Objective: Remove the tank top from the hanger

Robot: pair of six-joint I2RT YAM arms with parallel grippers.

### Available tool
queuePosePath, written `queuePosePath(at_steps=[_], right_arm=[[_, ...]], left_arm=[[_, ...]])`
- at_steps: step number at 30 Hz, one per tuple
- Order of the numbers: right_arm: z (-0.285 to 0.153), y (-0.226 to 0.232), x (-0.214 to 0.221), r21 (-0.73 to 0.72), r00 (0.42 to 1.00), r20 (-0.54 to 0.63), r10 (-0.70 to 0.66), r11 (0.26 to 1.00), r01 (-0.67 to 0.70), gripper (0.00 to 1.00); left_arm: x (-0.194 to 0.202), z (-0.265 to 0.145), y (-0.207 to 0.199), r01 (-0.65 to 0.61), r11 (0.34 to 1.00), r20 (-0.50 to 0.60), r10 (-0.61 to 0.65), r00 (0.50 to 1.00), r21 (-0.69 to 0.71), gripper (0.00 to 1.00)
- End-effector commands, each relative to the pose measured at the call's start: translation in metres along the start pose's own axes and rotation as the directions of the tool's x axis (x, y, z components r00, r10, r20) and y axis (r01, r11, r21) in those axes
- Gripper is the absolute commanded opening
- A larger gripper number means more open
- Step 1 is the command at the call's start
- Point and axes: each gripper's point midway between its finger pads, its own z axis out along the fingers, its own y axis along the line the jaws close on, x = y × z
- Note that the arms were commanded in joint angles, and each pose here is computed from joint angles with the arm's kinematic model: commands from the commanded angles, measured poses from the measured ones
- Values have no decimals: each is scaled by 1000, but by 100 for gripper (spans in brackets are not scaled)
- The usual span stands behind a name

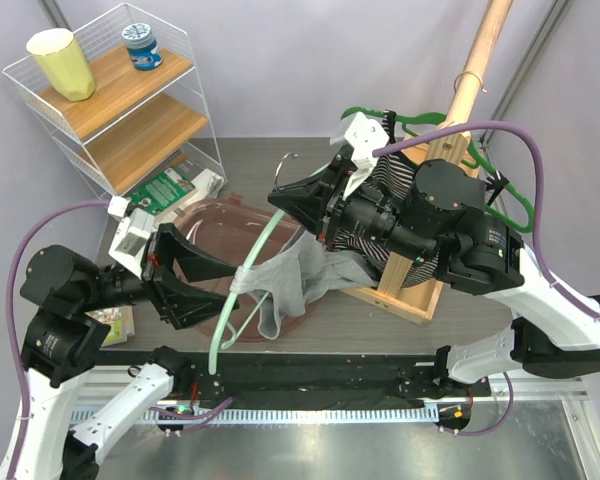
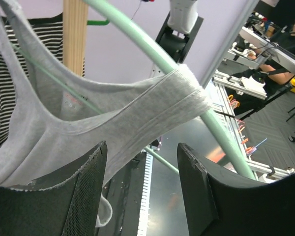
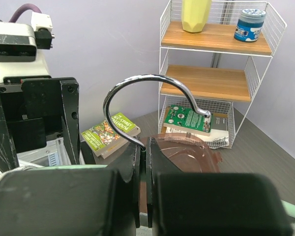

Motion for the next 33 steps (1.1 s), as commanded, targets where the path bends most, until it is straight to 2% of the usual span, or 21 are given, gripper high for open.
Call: queuePosePath(at_steps=[1, 9, 11, 16, 17, 21, 26, 33], right_arm=[[-2, 7, -34, -35, 991, 120, 61, 998, -58, 1], [4, 11, -34, -49, 989, 122, 77, 996, -72, 1], [4, 11, -35, -50, 989, 125, 80, 996, -74, 1], [4, 12, -33, -53, 989, 120, 82, 996, -76, 1], [5, 12, -32, -50, 990, 117, 83, 996, -77, 1], [5, 9, -29, -31, 990, 113, 83, 996, -80, 1], [7, -10, -22, 72, 994, 92, 55, 995, -62, 1], [-1, -46, -9, 270, 999, 51, 11, 962, -25, 1]], left_arm=[[-11, 4, -9, -22, 998, 19, 21, 1000, 66, 60], [-20, 12, 2, 12, 999, 38, -14, 999, 50, 60], [-21, 13, 2, 14, 999, 39, -16, 999, 48, 56], [-25, 14, 8, 27, 999, 56, -28, 998, 20, 34], [-26, 14, 9, 33, 999, 60, -34, 998, 12, 25], [-31, 14, 10, 42, 999, 82, -41, 996, -10, 2], [-37, 6, 7, 37, 997, 120, -29, 992, -62, 0], [-47, -17, 4, -30, 978, 200, 72, 977, -205, 0]])
